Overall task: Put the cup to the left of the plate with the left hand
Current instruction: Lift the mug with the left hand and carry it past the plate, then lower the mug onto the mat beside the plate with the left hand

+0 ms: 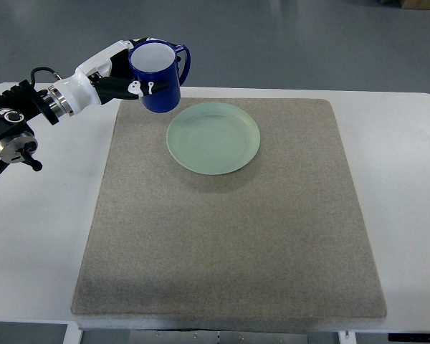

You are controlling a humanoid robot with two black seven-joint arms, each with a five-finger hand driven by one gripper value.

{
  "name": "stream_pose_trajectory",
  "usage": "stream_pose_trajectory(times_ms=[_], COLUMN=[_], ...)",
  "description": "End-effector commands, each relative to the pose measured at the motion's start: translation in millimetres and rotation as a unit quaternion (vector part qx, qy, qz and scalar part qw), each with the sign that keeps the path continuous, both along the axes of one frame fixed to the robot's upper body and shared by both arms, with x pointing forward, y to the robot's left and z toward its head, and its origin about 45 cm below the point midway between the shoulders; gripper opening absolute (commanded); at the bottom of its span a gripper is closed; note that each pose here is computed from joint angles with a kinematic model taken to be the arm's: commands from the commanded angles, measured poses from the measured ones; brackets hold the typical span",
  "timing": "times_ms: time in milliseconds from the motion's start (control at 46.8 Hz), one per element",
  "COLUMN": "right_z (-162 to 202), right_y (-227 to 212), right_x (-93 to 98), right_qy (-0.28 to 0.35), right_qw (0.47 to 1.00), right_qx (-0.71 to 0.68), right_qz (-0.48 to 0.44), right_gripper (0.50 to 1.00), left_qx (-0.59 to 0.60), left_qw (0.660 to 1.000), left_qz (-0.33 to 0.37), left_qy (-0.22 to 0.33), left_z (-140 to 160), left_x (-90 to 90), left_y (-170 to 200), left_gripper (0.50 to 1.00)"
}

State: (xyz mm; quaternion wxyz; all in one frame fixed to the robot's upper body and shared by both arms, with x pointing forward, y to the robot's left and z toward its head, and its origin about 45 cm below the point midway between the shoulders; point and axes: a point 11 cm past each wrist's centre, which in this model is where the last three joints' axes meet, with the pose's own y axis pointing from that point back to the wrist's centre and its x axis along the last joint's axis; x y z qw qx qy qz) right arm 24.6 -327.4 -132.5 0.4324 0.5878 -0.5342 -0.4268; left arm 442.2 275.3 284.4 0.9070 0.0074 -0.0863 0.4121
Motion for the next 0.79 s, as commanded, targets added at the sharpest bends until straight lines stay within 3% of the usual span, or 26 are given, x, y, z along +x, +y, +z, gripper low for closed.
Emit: stream_pose_trajectory(times_ms=[0,769], right_z=[0,0], right_y=[0,0], right_x=[0.0,0.0], right_qy=[0.000,0.000], right_qw=[1.000,1.000], right_qx=[0.000,0.000], right_qz=[0.000,0.000], right_gripper=[0.932,0.932], left_qx=[-0.001,-0.010], left_qw=[1.000,0.993], left_qz=[0.004,0.099], left_qy=[0.004,0.057], left_z=[-6,-63], left_x=[-1.5,-10.0], left_y=[3,63], left_gripper=[0.649,0.649])
